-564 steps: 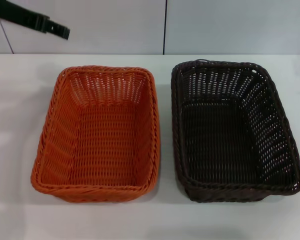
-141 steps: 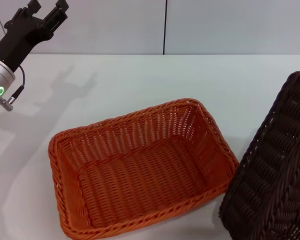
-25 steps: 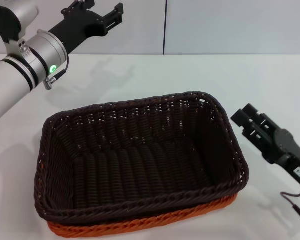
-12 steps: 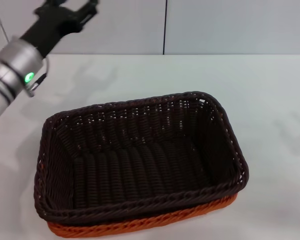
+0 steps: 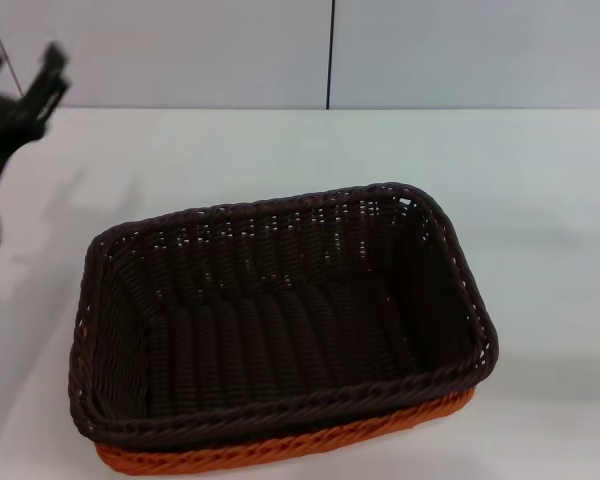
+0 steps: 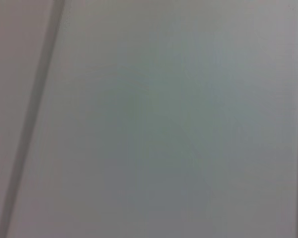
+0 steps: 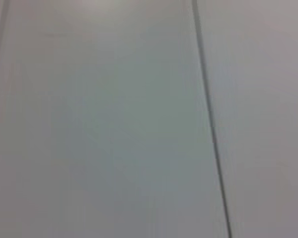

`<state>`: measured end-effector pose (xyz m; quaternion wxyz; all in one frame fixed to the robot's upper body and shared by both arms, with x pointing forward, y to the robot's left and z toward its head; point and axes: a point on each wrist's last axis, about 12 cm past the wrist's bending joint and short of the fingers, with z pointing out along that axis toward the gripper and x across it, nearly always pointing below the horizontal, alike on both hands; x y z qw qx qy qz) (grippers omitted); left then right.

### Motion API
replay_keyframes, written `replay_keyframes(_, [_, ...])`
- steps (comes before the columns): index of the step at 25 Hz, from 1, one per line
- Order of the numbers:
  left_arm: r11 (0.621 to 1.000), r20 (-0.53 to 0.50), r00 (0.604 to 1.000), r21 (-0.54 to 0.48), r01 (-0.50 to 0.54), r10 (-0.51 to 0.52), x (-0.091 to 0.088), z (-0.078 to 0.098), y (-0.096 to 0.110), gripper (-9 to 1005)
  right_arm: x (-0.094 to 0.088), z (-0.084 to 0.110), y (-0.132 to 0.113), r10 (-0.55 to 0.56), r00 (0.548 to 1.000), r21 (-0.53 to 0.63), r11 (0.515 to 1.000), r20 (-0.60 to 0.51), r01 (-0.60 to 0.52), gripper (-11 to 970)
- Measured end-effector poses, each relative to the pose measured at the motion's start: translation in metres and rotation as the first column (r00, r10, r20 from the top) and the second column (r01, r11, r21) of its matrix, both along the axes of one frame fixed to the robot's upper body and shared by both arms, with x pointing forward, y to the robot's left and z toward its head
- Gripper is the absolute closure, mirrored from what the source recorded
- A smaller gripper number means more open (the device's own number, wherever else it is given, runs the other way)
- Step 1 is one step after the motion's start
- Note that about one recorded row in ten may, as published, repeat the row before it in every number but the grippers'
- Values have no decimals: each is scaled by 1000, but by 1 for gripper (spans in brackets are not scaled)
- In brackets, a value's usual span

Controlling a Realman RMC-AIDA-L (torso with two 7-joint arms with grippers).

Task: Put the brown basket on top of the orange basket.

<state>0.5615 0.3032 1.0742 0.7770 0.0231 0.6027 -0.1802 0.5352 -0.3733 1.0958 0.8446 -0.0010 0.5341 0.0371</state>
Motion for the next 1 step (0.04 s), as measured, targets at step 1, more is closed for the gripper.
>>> replay_keyframes(1, [999,6,999,-9,-32,32,-9,-5,5,169,1,0,1,-3,1000,-3,1000,1,3,341])
